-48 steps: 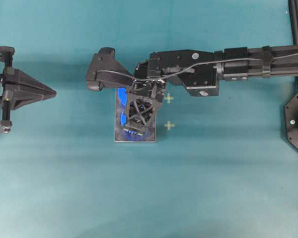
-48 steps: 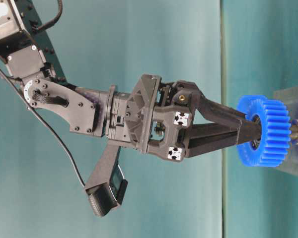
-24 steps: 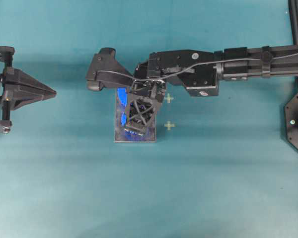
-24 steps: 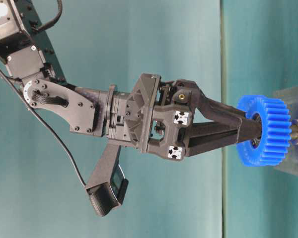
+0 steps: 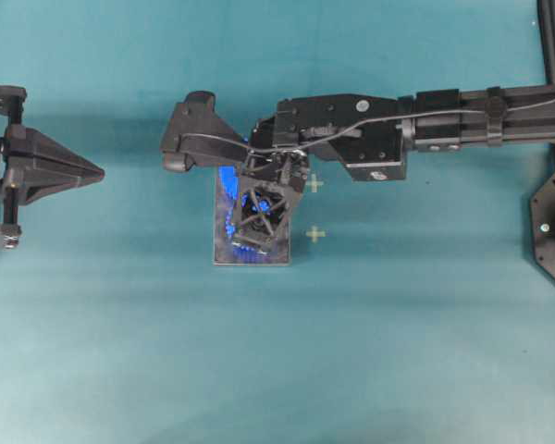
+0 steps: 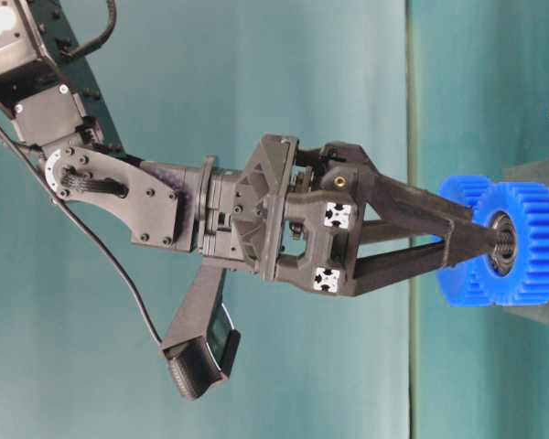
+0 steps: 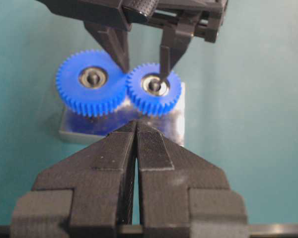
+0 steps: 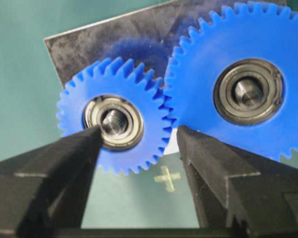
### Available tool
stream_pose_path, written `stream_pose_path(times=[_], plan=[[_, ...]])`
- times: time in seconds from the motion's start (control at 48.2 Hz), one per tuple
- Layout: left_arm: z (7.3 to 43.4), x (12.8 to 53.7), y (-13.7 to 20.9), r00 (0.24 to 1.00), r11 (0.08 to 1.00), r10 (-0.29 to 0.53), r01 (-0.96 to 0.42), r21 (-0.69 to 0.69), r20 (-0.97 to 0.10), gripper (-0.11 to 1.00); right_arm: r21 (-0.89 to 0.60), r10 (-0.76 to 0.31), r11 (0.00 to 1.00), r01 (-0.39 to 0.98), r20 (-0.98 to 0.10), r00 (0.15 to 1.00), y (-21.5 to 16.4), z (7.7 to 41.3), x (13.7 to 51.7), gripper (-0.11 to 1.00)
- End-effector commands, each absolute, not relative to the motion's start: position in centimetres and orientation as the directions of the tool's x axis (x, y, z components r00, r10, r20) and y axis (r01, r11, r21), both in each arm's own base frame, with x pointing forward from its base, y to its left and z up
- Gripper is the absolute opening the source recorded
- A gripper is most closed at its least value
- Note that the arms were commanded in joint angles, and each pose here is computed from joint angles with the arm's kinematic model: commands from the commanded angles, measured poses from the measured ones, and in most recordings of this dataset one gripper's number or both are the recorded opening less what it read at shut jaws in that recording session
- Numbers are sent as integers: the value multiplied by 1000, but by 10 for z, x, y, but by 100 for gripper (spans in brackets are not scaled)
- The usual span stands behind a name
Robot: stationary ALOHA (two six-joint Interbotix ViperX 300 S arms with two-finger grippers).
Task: Fit the small gear onto the shaft.
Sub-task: 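Align the gear bore over the shaft and lower it, meshing with large gear, then open the right gripper and withdraw it to the right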
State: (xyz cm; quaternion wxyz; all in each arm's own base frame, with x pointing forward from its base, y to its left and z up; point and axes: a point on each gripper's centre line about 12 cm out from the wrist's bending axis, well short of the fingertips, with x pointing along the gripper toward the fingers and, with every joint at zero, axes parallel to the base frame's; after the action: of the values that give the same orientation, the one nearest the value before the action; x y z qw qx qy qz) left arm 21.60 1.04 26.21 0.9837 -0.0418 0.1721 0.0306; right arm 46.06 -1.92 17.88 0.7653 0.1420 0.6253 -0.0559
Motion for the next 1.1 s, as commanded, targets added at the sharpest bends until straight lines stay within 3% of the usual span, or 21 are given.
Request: stream_pose_path(times=[0.0, 0.291, 0.457, 0.602, 0.706, 0.872, 1.079], plan=[[271, 219, 11, 947, 995, 46, -73, -72, -317, 0, 162, 93, 950, 267, -963, 253, -18, 197, 465, 71], [271, 219, 11, 947, 995, 48, -74, -72, -317, 0, 174, 102, 943, 282, -962, 254, -4, 223, 426, 71], [271, 219, 11, 947, 995, 46, -73, -72, -317, 0, 241, 103, 902, 359, -926, 363, 2, 217, 400, 70], [271, 219, 11, 947, 995, 46, -73, -72, -317, 0, 450, 125, 774, 446, -798, 589, 5, 196, 382, 70], [270, 219, 11, 947, 995, 48, -74, -72, -318, 0, 607, 66, 620, 497, -671, 738, 7, 176, 363, 71], [269, 218, 11, 945, 995, 46, -73, -72, -322, 0, 703, -62, 475, 530, -574, 817, 11, 158, 347, 72], [267, 218, 11, 944, 995, 48, -75, -72, -325, 0, 765, -94, 371, 526, -532, 841, 12, 158, 358, 72]])
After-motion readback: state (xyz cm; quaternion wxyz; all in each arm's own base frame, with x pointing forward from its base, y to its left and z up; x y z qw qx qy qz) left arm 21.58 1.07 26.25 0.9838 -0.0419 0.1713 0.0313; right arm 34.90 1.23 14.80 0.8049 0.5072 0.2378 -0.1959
